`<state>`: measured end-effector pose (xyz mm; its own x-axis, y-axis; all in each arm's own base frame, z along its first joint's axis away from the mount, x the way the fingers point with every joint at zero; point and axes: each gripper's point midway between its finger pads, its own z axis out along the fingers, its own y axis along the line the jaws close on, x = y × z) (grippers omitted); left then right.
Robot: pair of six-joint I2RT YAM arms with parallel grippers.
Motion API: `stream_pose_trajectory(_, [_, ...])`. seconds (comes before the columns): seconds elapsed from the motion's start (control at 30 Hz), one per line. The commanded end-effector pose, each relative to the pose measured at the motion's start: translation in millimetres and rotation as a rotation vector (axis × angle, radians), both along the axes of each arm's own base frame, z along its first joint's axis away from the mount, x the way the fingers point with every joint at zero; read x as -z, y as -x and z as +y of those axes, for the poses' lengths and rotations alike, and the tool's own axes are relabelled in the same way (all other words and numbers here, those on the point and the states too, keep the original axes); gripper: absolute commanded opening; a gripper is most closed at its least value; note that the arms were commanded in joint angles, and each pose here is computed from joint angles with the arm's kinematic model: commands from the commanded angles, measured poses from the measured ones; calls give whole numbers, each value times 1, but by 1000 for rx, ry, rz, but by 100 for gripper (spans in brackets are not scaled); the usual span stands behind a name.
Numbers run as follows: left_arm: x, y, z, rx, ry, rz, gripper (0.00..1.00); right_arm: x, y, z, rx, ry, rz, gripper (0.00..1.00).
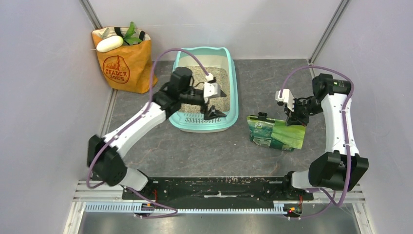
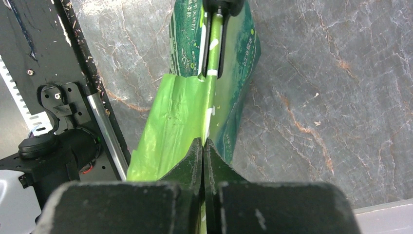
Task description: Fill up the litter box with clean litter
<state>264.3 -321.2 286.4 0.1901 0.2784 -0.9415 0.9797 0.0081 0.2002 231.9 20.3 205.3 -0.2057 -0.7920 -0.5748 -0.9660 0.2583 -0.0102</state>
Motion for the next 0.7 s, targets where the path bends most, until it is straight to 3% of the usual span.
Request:
stream_pose_trajectory(0.0, [-12,-9,-62,224,163,-211,87,-11,23,19,-56,-80,-10,0])
stream_pose_trajectory(0.23, [4,-11,-132,321,181,-288,84,-7,16,21,-64,-79,-97,0])
stream_pose_trajectory(0.67, [34,11,-165,353,152,-116,78,-5,11,20,-61,-76,-120,0])
